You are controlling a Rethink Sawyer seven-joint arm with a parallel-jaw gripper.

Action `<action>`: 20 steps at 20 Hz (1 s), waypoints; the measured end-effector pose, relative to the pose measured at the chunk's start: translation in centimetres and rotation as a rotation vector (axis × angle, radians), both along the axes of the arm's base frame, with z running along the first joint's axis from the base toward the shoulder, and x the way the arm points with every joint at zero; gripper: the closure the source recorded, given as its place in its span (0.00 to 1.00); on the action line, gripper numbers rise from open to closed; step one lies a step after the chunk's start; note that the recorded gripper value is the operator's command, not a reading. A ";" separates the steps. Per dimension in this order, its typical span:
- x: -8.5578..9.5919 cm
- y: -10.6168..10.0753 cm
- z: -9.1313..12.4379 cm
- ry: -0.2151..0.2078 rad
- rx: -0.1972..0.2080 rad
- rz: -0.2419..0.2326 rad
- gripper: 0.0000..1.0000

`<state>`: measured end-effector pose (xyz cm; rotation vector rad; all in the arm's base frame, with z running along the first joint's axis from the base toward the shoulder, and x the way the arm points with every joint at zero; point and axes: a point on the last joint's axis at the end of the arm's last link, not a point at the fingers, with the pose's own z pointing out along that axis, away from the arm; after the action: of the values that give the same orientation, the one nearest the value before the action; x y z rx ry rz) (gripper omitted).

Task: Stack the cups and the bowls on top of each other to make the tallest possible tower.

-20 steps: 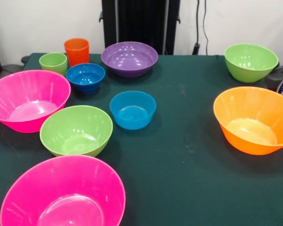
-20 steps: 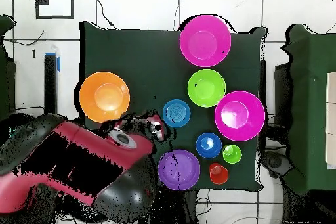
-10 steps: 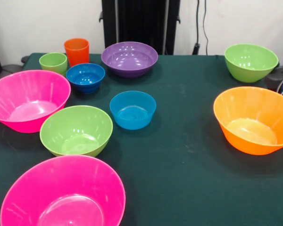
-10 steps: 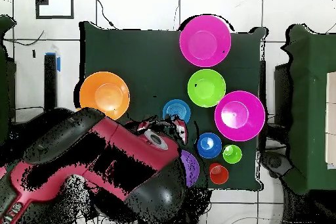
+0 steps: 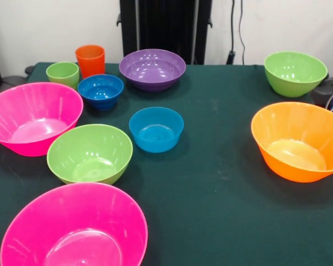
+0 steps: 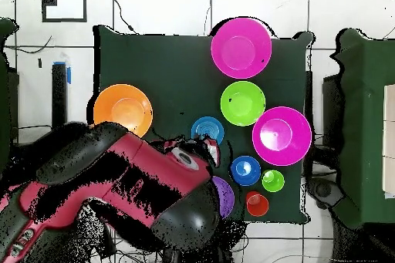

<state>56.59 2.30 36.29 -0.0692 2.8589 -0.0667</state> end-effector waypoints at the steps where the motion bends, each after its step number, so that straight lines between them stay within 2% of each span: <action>1: 0.1 0.0 -0.1 0.001 0.002 0.001 0.00; 6: 0.7 -0.7 -1.9 0.020 0.028 0.021 0.00; 8: 1.1 -1.1 -2.7 0.027 0.039 0.040 0.00; 9: 1.7 -1.5 -3.5 0.033 0.047 0.067 0.00; 14: 2.9 -2.0 -4.4 0.035 0.053 0.127 0.00; 16: 3.9 -2.3 -4.7 0.033 0.057 0.157 0.00; 20: 5.5 -3.0 -5.2 0.033 0.055 0.177 0.00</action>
<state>62.12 -0.68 31.08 -0.3137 2.8718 0.0492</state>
